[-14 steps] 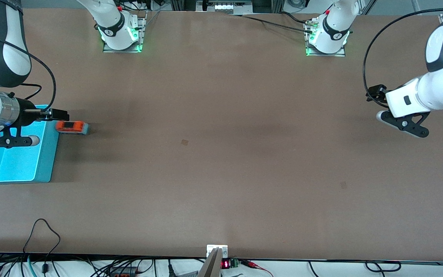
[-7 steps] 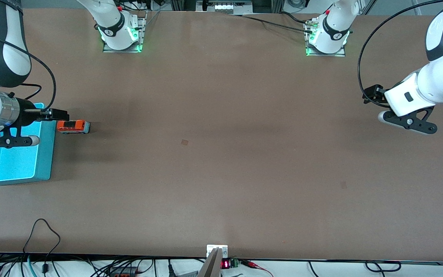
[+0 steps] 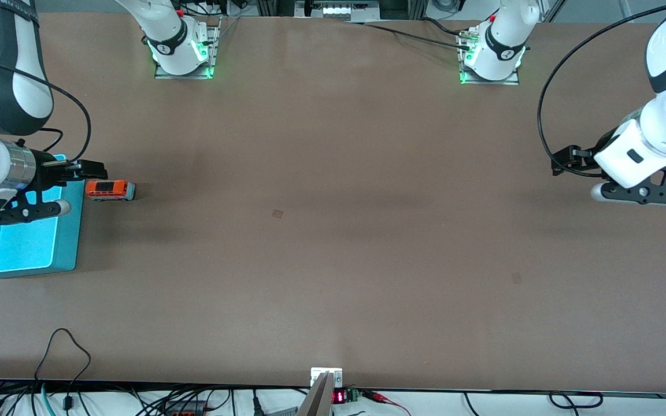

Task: Wind up bus and store in blue box
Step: 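Raise the left gripper away while the right gripper approaches the bus, then lower the right gripper onto the orange bus and grasp it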

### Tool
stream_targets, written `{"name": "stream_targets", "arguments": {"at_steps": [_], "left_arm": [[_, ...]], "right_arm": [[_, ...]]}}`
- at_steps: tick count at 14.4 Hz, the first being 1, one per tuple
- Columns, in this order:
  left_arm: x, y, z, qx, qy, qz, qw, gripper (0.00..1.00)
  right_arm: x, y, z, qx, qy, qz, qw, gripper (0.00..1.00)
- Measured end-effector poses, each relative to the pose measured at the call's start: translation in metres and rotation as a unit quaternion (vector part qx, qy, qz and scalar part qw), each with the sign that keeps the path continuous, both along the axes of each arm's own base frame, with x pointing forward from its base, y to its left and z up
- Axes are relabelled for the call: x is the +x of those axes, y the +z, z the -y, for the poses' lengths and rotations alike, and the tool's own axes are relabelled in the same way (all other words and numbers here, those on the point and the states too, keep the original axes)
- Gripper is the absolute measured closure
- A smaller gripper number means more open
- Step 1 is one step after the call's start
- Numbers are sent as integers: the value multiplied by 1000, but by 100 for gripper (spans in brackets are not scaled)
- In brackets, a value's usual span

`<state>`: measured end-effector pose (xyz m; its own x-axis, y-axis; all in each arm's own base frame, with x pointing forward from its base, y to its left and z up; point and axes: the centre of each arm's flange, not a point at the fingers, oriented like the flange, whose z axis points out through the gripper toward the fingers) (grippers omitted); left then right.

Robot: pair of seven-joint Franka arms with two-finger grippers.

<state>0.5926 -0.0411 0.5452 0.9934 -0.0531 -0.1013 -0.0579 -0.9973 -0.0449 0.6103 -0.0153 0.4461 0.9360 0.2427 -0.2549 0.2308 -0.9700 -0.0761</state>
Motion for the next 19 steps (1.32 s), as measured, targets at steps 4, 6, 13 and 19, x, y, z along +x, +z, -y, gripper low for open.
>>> {"name": "stream_targets", "arguments": {"at_steps": [4,6,13,19], "left_arm": [[-19,8,-12,0,10,30,999,0],[-31,7,-16,-1,14,29,999,0],[-39,5,-10,-4,-17,19,1000,0],[-40,6,2,-4,-28,20,999,0]], "right_arm": [[-31,-43,27,30,97,10,995,0],[-53,-65,38,27,159,20,987,0],[-91,-128,86,40,439,91,893,0],[-94,-161,103,66,536,87,837,0]]}}
